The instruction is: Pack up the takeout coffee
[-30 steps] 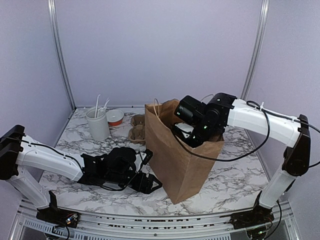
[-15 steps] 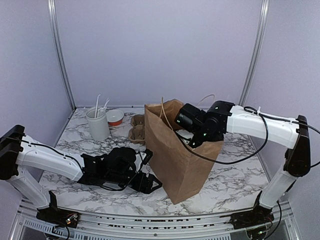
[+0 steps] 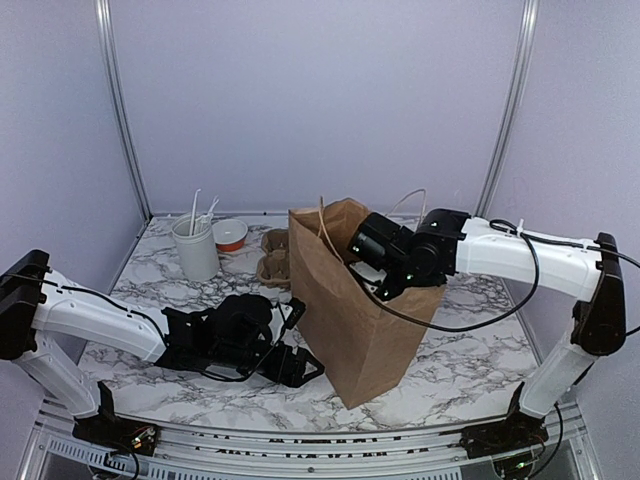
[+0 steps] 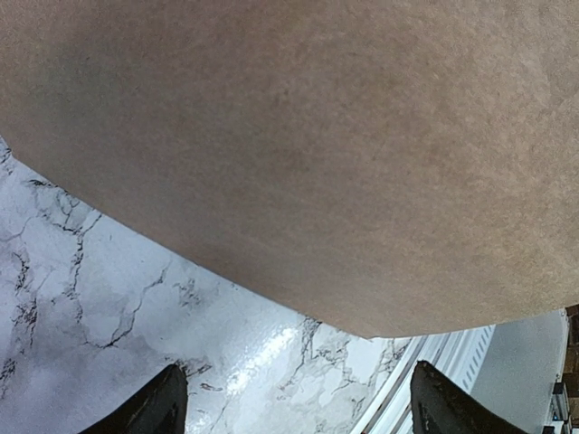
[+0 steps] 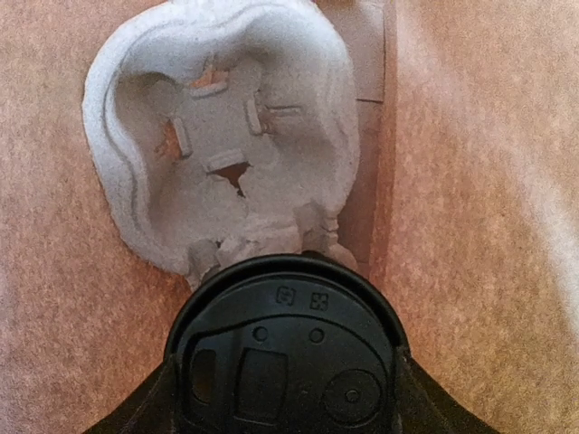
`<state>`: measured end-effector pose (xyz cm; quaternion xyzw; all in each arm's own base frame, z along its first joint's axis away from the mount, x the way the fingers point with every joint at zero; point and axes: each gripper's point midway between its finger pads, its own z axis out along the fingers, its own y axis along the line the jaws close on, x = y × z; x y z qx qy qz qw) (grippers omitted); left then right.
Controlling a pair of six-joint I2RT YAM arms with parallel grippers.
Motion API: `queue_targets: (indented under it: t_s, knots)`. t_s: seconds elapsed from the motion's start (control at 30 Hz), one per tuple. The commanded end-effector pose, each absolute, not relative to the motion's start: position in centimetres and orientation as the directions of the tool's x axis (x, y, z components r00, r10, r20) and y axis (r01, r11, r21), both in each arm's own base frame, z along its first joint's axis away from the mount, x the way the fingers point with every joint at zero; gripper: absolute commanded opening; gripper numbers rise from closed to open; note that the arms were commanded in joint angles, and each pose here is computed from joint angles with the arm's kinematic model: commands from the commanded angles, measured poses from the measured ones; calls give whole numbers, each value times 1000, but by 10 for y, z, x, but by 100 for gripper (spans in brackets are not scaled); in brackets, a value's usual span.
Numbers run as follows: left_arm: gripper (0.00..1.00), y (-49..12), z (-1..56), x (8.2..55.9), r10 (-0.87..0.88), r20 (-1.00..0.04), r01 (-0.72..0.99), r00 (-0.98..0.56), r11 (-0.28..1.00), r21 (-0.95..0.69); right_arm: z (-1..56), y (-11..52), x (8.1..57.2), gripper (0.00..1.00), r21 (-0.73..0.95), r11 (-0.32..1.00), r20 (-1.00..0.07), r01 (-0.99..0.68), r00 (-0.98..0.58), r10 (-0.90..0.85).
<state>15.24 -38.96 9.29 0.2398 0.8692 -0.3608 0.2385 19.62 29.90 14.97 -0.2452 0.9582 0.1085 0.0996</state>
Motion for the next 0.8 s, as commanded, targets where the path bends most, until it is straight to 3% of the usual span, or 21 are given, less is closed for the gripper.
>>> queue_targets:
  t_s: [0.0,0.77]
  knots:
    - [86,-395,104,157,222,-614,597,-758,616,-514,134,295,192,56,92,865,-226,-493,-857,-464]
    - [86,-394,108,160,220,-620,596,-753,627,-501,153,300,194,58,98,868,-271,-487,-852,-447]
